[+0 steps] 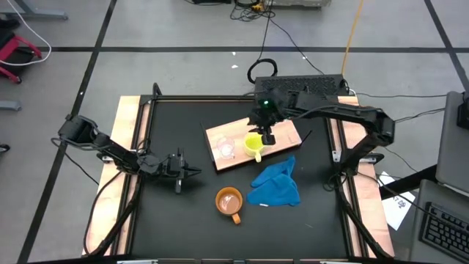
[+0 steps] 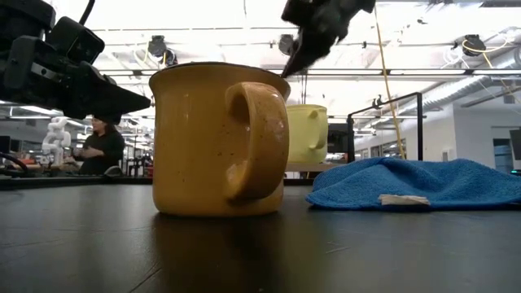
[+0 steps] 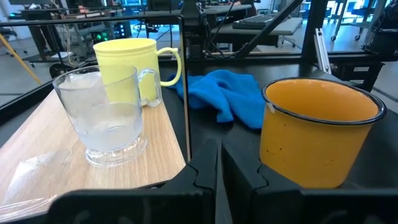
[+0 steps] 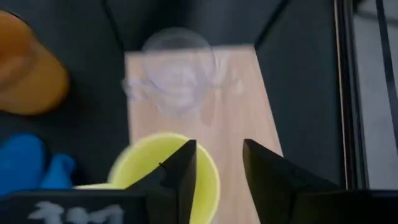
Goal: Stack small to large cups/mugs on shelf
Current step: Put the orange mug on the shelf
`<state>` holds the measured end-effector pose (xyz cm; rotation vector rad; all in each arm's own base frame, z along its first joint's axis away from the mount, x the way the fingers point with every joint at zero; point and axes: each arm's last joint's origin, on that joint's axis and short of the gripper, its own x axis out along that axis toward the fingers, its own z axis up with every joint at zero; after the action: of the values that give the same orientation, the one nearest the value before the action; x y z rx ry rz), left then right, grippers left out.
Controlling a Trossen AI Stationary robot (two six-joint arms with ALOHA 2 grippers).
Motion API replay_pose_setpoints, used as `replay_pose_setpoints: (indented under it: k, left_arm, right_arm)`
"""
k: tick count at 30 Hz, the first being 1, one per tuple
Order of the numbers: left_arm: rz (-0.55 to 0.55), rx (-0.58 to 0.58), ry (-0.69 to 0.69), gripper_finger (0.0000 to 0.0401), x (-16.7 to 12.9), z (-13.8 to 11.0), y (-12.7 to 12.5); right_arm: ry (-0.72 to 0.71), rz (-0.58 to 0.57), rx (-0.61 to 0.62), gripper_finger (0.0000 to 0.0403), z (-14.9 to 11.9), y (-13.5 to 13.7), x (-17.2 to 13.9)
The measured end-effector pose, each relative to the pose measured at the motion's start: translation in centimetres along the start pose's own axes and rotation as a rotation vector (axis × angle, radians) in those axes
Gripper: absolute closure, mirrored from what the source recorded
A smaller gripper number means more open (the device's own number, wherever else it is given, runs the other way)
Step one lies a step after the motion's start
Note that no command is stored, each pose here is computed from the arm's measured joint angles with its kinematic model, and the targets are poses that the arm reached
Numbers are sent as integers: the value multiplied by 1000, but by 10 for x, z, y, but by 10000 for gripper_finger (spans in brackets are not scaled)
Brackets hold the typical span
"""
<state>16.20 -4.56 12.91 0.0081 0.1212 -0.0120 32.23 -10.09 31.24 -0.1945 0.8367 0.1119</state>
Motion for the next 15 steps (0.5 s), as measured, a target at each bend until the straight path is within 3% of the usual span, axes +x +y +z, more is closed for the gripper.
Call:
replay_pose_setpoints:
  k: [7,15]
  left_arm:
    - [0,-3,0,375,0,0,0]
    - [0,1,0,375,0,0,0]
  right_arm:
    - [-190,61,-21,392,2,15,-42]
    - [-230,46,18,402,-34,39,-67]
